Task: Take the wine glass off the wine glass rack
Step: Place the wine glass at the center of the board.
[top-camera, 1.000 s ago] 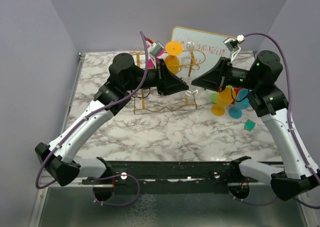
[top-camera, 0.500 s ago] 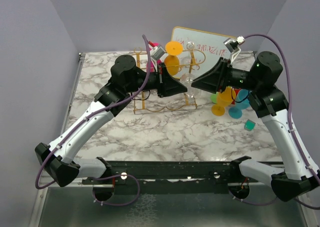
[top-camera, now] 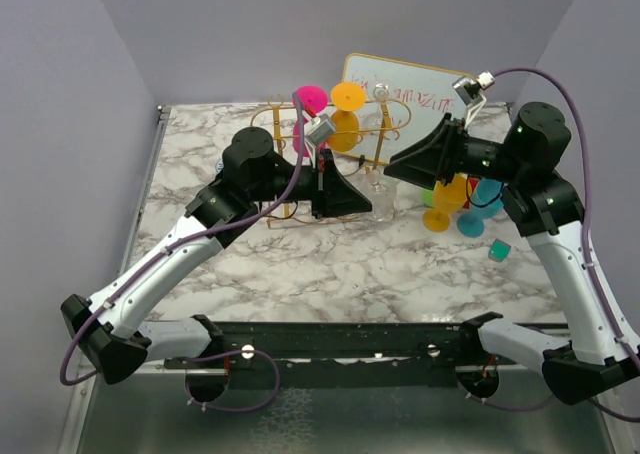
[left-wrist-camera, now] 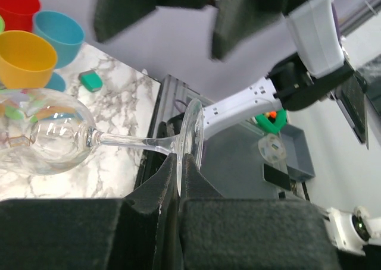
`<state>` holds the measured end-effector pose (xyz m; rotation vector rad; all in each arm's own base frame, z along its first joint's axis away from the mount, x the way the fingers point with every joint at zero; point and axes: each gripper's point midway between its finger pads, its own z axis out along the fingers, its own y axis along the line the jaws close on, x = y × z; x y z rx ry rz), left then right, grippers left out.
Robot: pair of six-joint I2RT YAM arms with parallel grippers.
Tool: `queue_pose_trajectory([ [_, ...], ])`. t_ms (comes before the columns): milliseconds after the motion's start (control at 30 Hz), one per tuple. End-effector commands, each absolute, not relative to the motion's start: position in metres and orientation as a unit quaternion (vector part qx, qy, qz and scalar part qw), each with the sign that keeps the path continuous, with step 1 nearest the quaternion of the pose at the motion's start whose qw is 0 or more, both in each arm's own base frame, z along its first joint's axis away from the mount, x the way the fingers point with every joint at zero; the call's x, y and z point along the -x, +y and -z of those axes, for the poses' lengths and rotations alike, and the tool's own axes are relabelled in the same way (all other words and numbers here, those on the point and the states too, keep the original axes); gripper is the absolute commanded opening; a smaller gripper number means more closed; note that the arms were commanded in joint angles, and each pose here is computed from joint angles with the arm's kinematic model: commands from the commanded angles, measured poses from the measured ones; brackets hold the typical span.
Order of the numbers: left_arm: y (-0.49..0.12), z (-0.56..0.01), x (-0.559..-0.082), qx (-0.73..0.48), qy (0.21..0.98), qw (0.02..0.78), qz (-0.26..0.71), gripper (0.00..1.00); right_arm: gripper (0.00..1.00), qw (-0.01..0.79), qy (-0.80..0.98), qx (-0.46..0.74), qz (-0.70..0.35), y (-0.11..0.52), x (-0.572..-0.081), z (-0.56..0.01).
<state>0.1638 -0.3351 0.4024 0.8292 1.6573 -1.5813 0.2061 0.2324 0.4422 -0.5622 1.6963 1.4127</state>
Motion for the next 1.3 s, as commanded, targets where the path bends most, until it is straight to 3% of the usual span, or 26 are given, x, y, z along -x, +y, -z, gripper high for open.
queue_pose_trajectory([
  [0,-0.335,-0.413,-0.131,-0.383,0.584,0.364,0.616,0.00,0.69,0.430,0.714,0.179,-0.522,0.219,-0.234,-0.435],
  [167,-0.339,-0.404,-0.115,-0.433,0.552,0.385,0.600,0.00,0.69,0.436,0.731,0.123,-0.510,0.184,-0.263,-0.417],
  [433,-0.341,-0.394,-0.078,-0.509,0.487,0.378,0.601,0.00,0.70,0.418,0.709,0.130,-0.553,0.162,-0.255,-0.412],
  [533,-0.334,-0.388,-0.077,-0.526,0.470,0.407,0.581,0.00,0.74,0.374,0.689,0.153,-0.601,0.169,-0.239,-0.407],
  [800,-0.314,-0.390,-0.064,-0.567,0.407,0.455,0.553,0.00,0.83,0.382,0.694,0.156,-0.590,0.168,-0.236,-0.394],
  [1133,-0.311,-0.392,-0.055,-0.598,0.362,0.458,0.549,0.00,0.83,0.305,0.655,0.231,-0.652,0.190,-0.194,-0.376],
  [1267,-0.308,-0.394,-0.055,-0.602,0.351,0.474,0.539,0.00,0.76,0.279,0.655,0.242,-0.659,0.196,-0.188,-0.370],
])
